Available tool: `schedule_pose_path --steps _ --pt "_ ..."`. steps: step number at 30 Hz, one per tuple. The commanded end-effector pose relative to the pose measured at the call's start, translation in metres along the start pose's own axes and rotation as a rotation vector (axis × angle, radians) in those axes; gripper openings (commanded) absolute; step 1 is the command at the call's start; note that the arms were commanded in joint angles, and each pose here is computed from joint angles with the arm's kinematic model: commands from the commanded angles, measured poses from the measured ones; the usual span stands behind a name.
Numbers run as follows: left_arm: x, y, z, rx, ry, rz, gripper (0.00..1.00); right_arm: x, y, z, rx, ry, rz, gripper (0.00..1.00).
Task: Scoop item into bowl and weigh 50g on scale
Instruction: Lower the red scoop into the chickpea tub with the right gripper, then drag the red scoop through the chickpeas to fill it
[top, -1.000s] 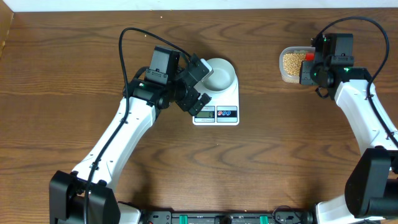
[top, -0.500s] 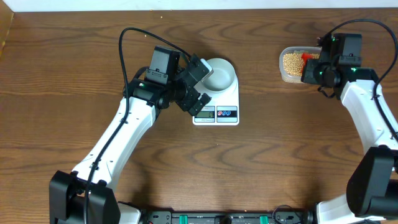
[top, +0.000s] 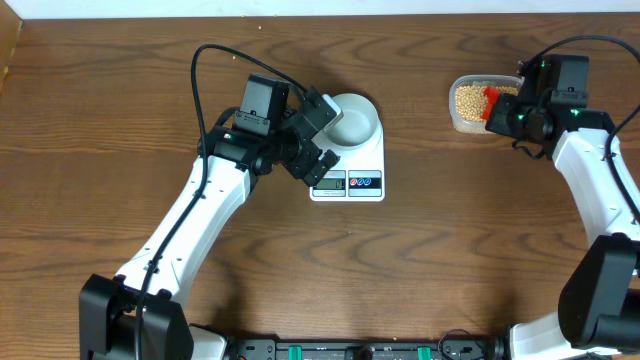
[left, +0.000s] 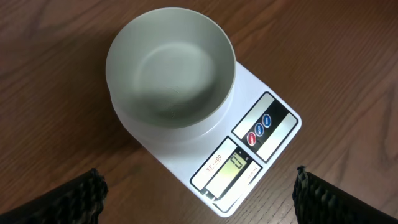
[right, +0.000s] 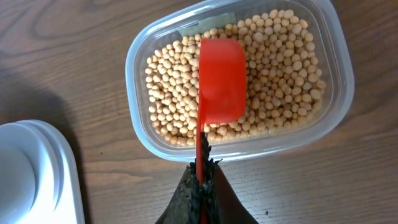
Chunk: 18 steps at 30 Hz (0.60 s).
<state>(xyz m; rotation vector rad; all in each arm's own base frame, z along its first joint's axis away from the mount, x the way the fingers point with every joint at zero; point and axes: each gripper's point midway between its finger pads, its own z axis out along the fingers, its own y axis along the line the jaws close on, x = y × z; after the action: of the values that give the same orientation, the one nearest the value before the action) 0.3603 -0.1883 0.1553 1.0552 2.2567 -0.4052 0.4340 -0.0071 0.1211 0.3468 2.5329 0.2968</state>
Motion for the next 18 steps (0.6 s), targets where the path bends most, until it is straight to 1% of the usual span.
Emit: schedule_pose_path --steps 1,11,18 --pt "-0.004 -0.002 -0.007 0.001 -0.022 0.01 0.98 0.0 0.0 -0.001 -0.019 0.018 0.051 0.01" --pt "-0.004 -0.002 -0.007 0.001 -0.022 0.01 0.98 0.016 -0.004 -0.002 -0.001 0.081 0.073 0.01" --pt "-0.004 -0.002 -0.007 0.001 -0.022 0.01 0.98 0.016 -0.013 -0.003 0.011 0.085 0.107 0.01"
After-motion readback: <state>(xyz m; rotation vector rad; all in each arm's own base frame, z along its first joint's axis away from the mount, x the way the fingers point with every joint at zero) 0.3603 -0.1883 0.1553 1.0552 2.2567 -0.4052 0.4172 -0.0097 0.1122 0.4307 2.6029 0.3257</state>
